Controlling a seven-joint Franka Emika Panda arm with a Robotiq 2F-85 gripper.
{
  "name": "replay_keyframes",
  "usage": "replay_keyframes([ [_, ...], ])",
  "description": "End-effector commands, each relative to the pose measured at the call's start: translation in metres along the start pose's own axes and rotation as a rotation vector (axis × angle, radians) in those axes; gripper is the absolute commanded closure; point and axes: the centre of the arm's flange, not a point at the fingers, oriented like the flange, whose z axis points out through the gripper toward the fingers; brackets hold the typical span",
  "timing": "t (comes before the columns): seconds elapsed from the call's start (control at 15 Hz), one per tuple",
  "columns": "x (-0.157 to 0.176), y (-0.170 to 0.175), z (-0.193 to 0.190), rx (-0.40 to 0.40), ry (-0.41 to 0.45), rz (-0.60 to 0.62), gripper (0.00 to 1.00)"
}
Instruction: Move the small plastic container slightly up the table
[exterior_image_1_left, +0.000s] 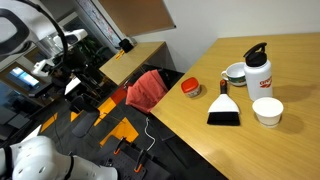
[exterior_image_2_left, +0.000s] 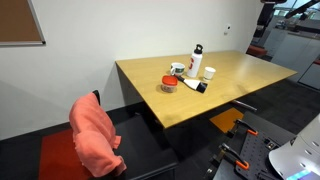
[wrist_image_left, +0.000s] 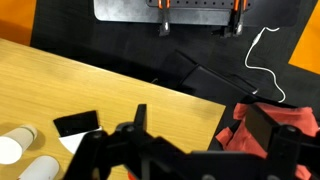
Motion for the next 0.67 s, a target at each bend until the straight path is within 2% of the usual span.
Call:
replay_keyframes([
  [0.0,0.022,0.053,0.021,0.087,0.036,0.019,0.00],
  [0.4,0.037,0.123,0.098,0.210,0.104,0.043,0.00],
  [0.53,0.037,0.127,0.117,0.220,0.085,0.072,0.00],
  [0.6,0.026,0.121,0.100,0.211,0.091,0.064,0.00],
])
